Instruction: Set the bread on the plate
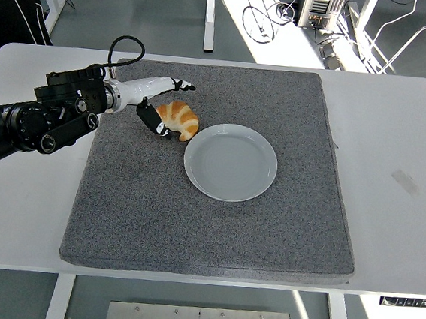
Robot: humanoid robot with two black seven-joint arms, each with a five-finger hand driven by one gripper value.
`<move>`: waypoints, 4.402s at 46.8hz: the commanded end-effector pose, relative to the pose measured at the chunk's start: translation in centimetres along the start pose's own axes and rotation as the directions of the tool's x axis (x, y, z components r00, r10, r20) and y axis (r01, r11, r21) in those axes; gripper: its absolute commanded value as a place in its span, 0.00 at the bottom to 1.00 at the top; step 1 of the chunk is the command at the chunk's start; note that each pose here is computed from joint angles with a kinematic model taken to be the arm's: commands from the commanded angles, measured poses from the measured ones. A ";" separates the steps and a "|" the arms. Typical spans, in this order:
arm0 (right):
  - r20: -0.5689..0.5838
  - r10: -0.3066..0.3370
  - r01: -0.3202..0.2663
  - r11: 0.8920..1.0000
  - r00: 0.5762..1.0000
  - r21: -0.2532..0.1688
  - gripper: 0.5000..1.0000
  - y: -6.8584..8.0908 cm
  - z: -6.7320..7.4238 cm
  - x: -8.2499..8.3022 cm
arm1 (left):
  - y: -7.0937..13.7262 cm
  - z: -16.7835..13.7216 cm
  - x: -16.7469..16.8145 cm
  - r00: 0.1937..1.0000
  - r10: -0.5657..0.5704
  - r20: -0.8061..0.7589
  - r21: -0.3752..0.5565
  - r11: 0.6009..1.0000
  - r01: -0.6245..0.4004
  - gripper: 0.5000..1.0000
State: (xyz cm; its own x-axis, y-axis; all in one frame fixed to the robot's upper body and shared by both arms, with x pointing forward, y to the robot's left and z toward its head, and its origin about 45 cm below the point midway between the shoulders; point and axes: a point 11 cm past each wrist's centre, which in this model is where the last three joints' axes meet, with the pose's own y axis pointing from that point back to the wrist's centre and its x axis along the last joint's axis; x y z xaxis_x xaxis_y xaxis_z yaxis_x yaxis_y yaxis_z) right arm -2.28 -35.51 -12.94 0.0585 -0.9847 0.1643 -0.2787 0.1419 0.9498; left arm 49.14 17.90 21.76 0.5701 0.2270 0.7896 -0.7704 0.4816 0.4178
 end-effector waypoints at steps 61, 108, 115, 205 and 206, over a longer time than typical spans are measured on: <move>0.000 0.000 0.000 1.000 1.000 0.001 1.00 0.0 0.0 0.0 | -0.9 1.1 1.6 0.995 0.053 0.082 -0.015 0.999 -0.052 0.00; 0.000 0.000 0.000 1.000 1.000 0.001 1.00 0.0 0.0 0.0 | -1.3 13.5 1.3 0.980 -0.049 0.190 -0.300 0.948 0.106 0.00; 0.000 0.000 0.000 1.000 1.000 0.001 1.00 0.0 0.0 0.0 | -1.7 14.2 -0.3 0.970 -0.082 0.229 -0.302 0.941 0.151 0.00; 0.000 0.000 0.000 1.000 1.000 -0.001 1.00 0.0 0.0 0.0 | -2.0 16.8 1.3 0.984 -0.087 0.158 -0.322 0.937 0.135 0.96; 0.000 0.000 0.000 1.000 1.000 0.001 1.00 0.0 0.0 0.0 | -1.9 17.4 1.9 0.986 -0.077 0.148 -0.331 0.936 0.123 0.96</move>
State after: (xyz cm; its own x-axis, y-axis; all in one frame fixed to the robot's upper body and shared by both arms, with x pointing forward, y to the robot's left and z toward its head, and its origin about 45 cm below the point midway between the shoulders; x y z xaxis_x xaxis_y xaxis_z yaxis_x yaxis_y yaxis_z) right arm -2.28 -35.50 -12.94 0.0585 -0.9847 0.1640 -0.2791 0.1416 0.9498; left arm 46.37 3.38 28.35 0.5878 0.0285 0.8085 -0.5500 0.7469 0.3735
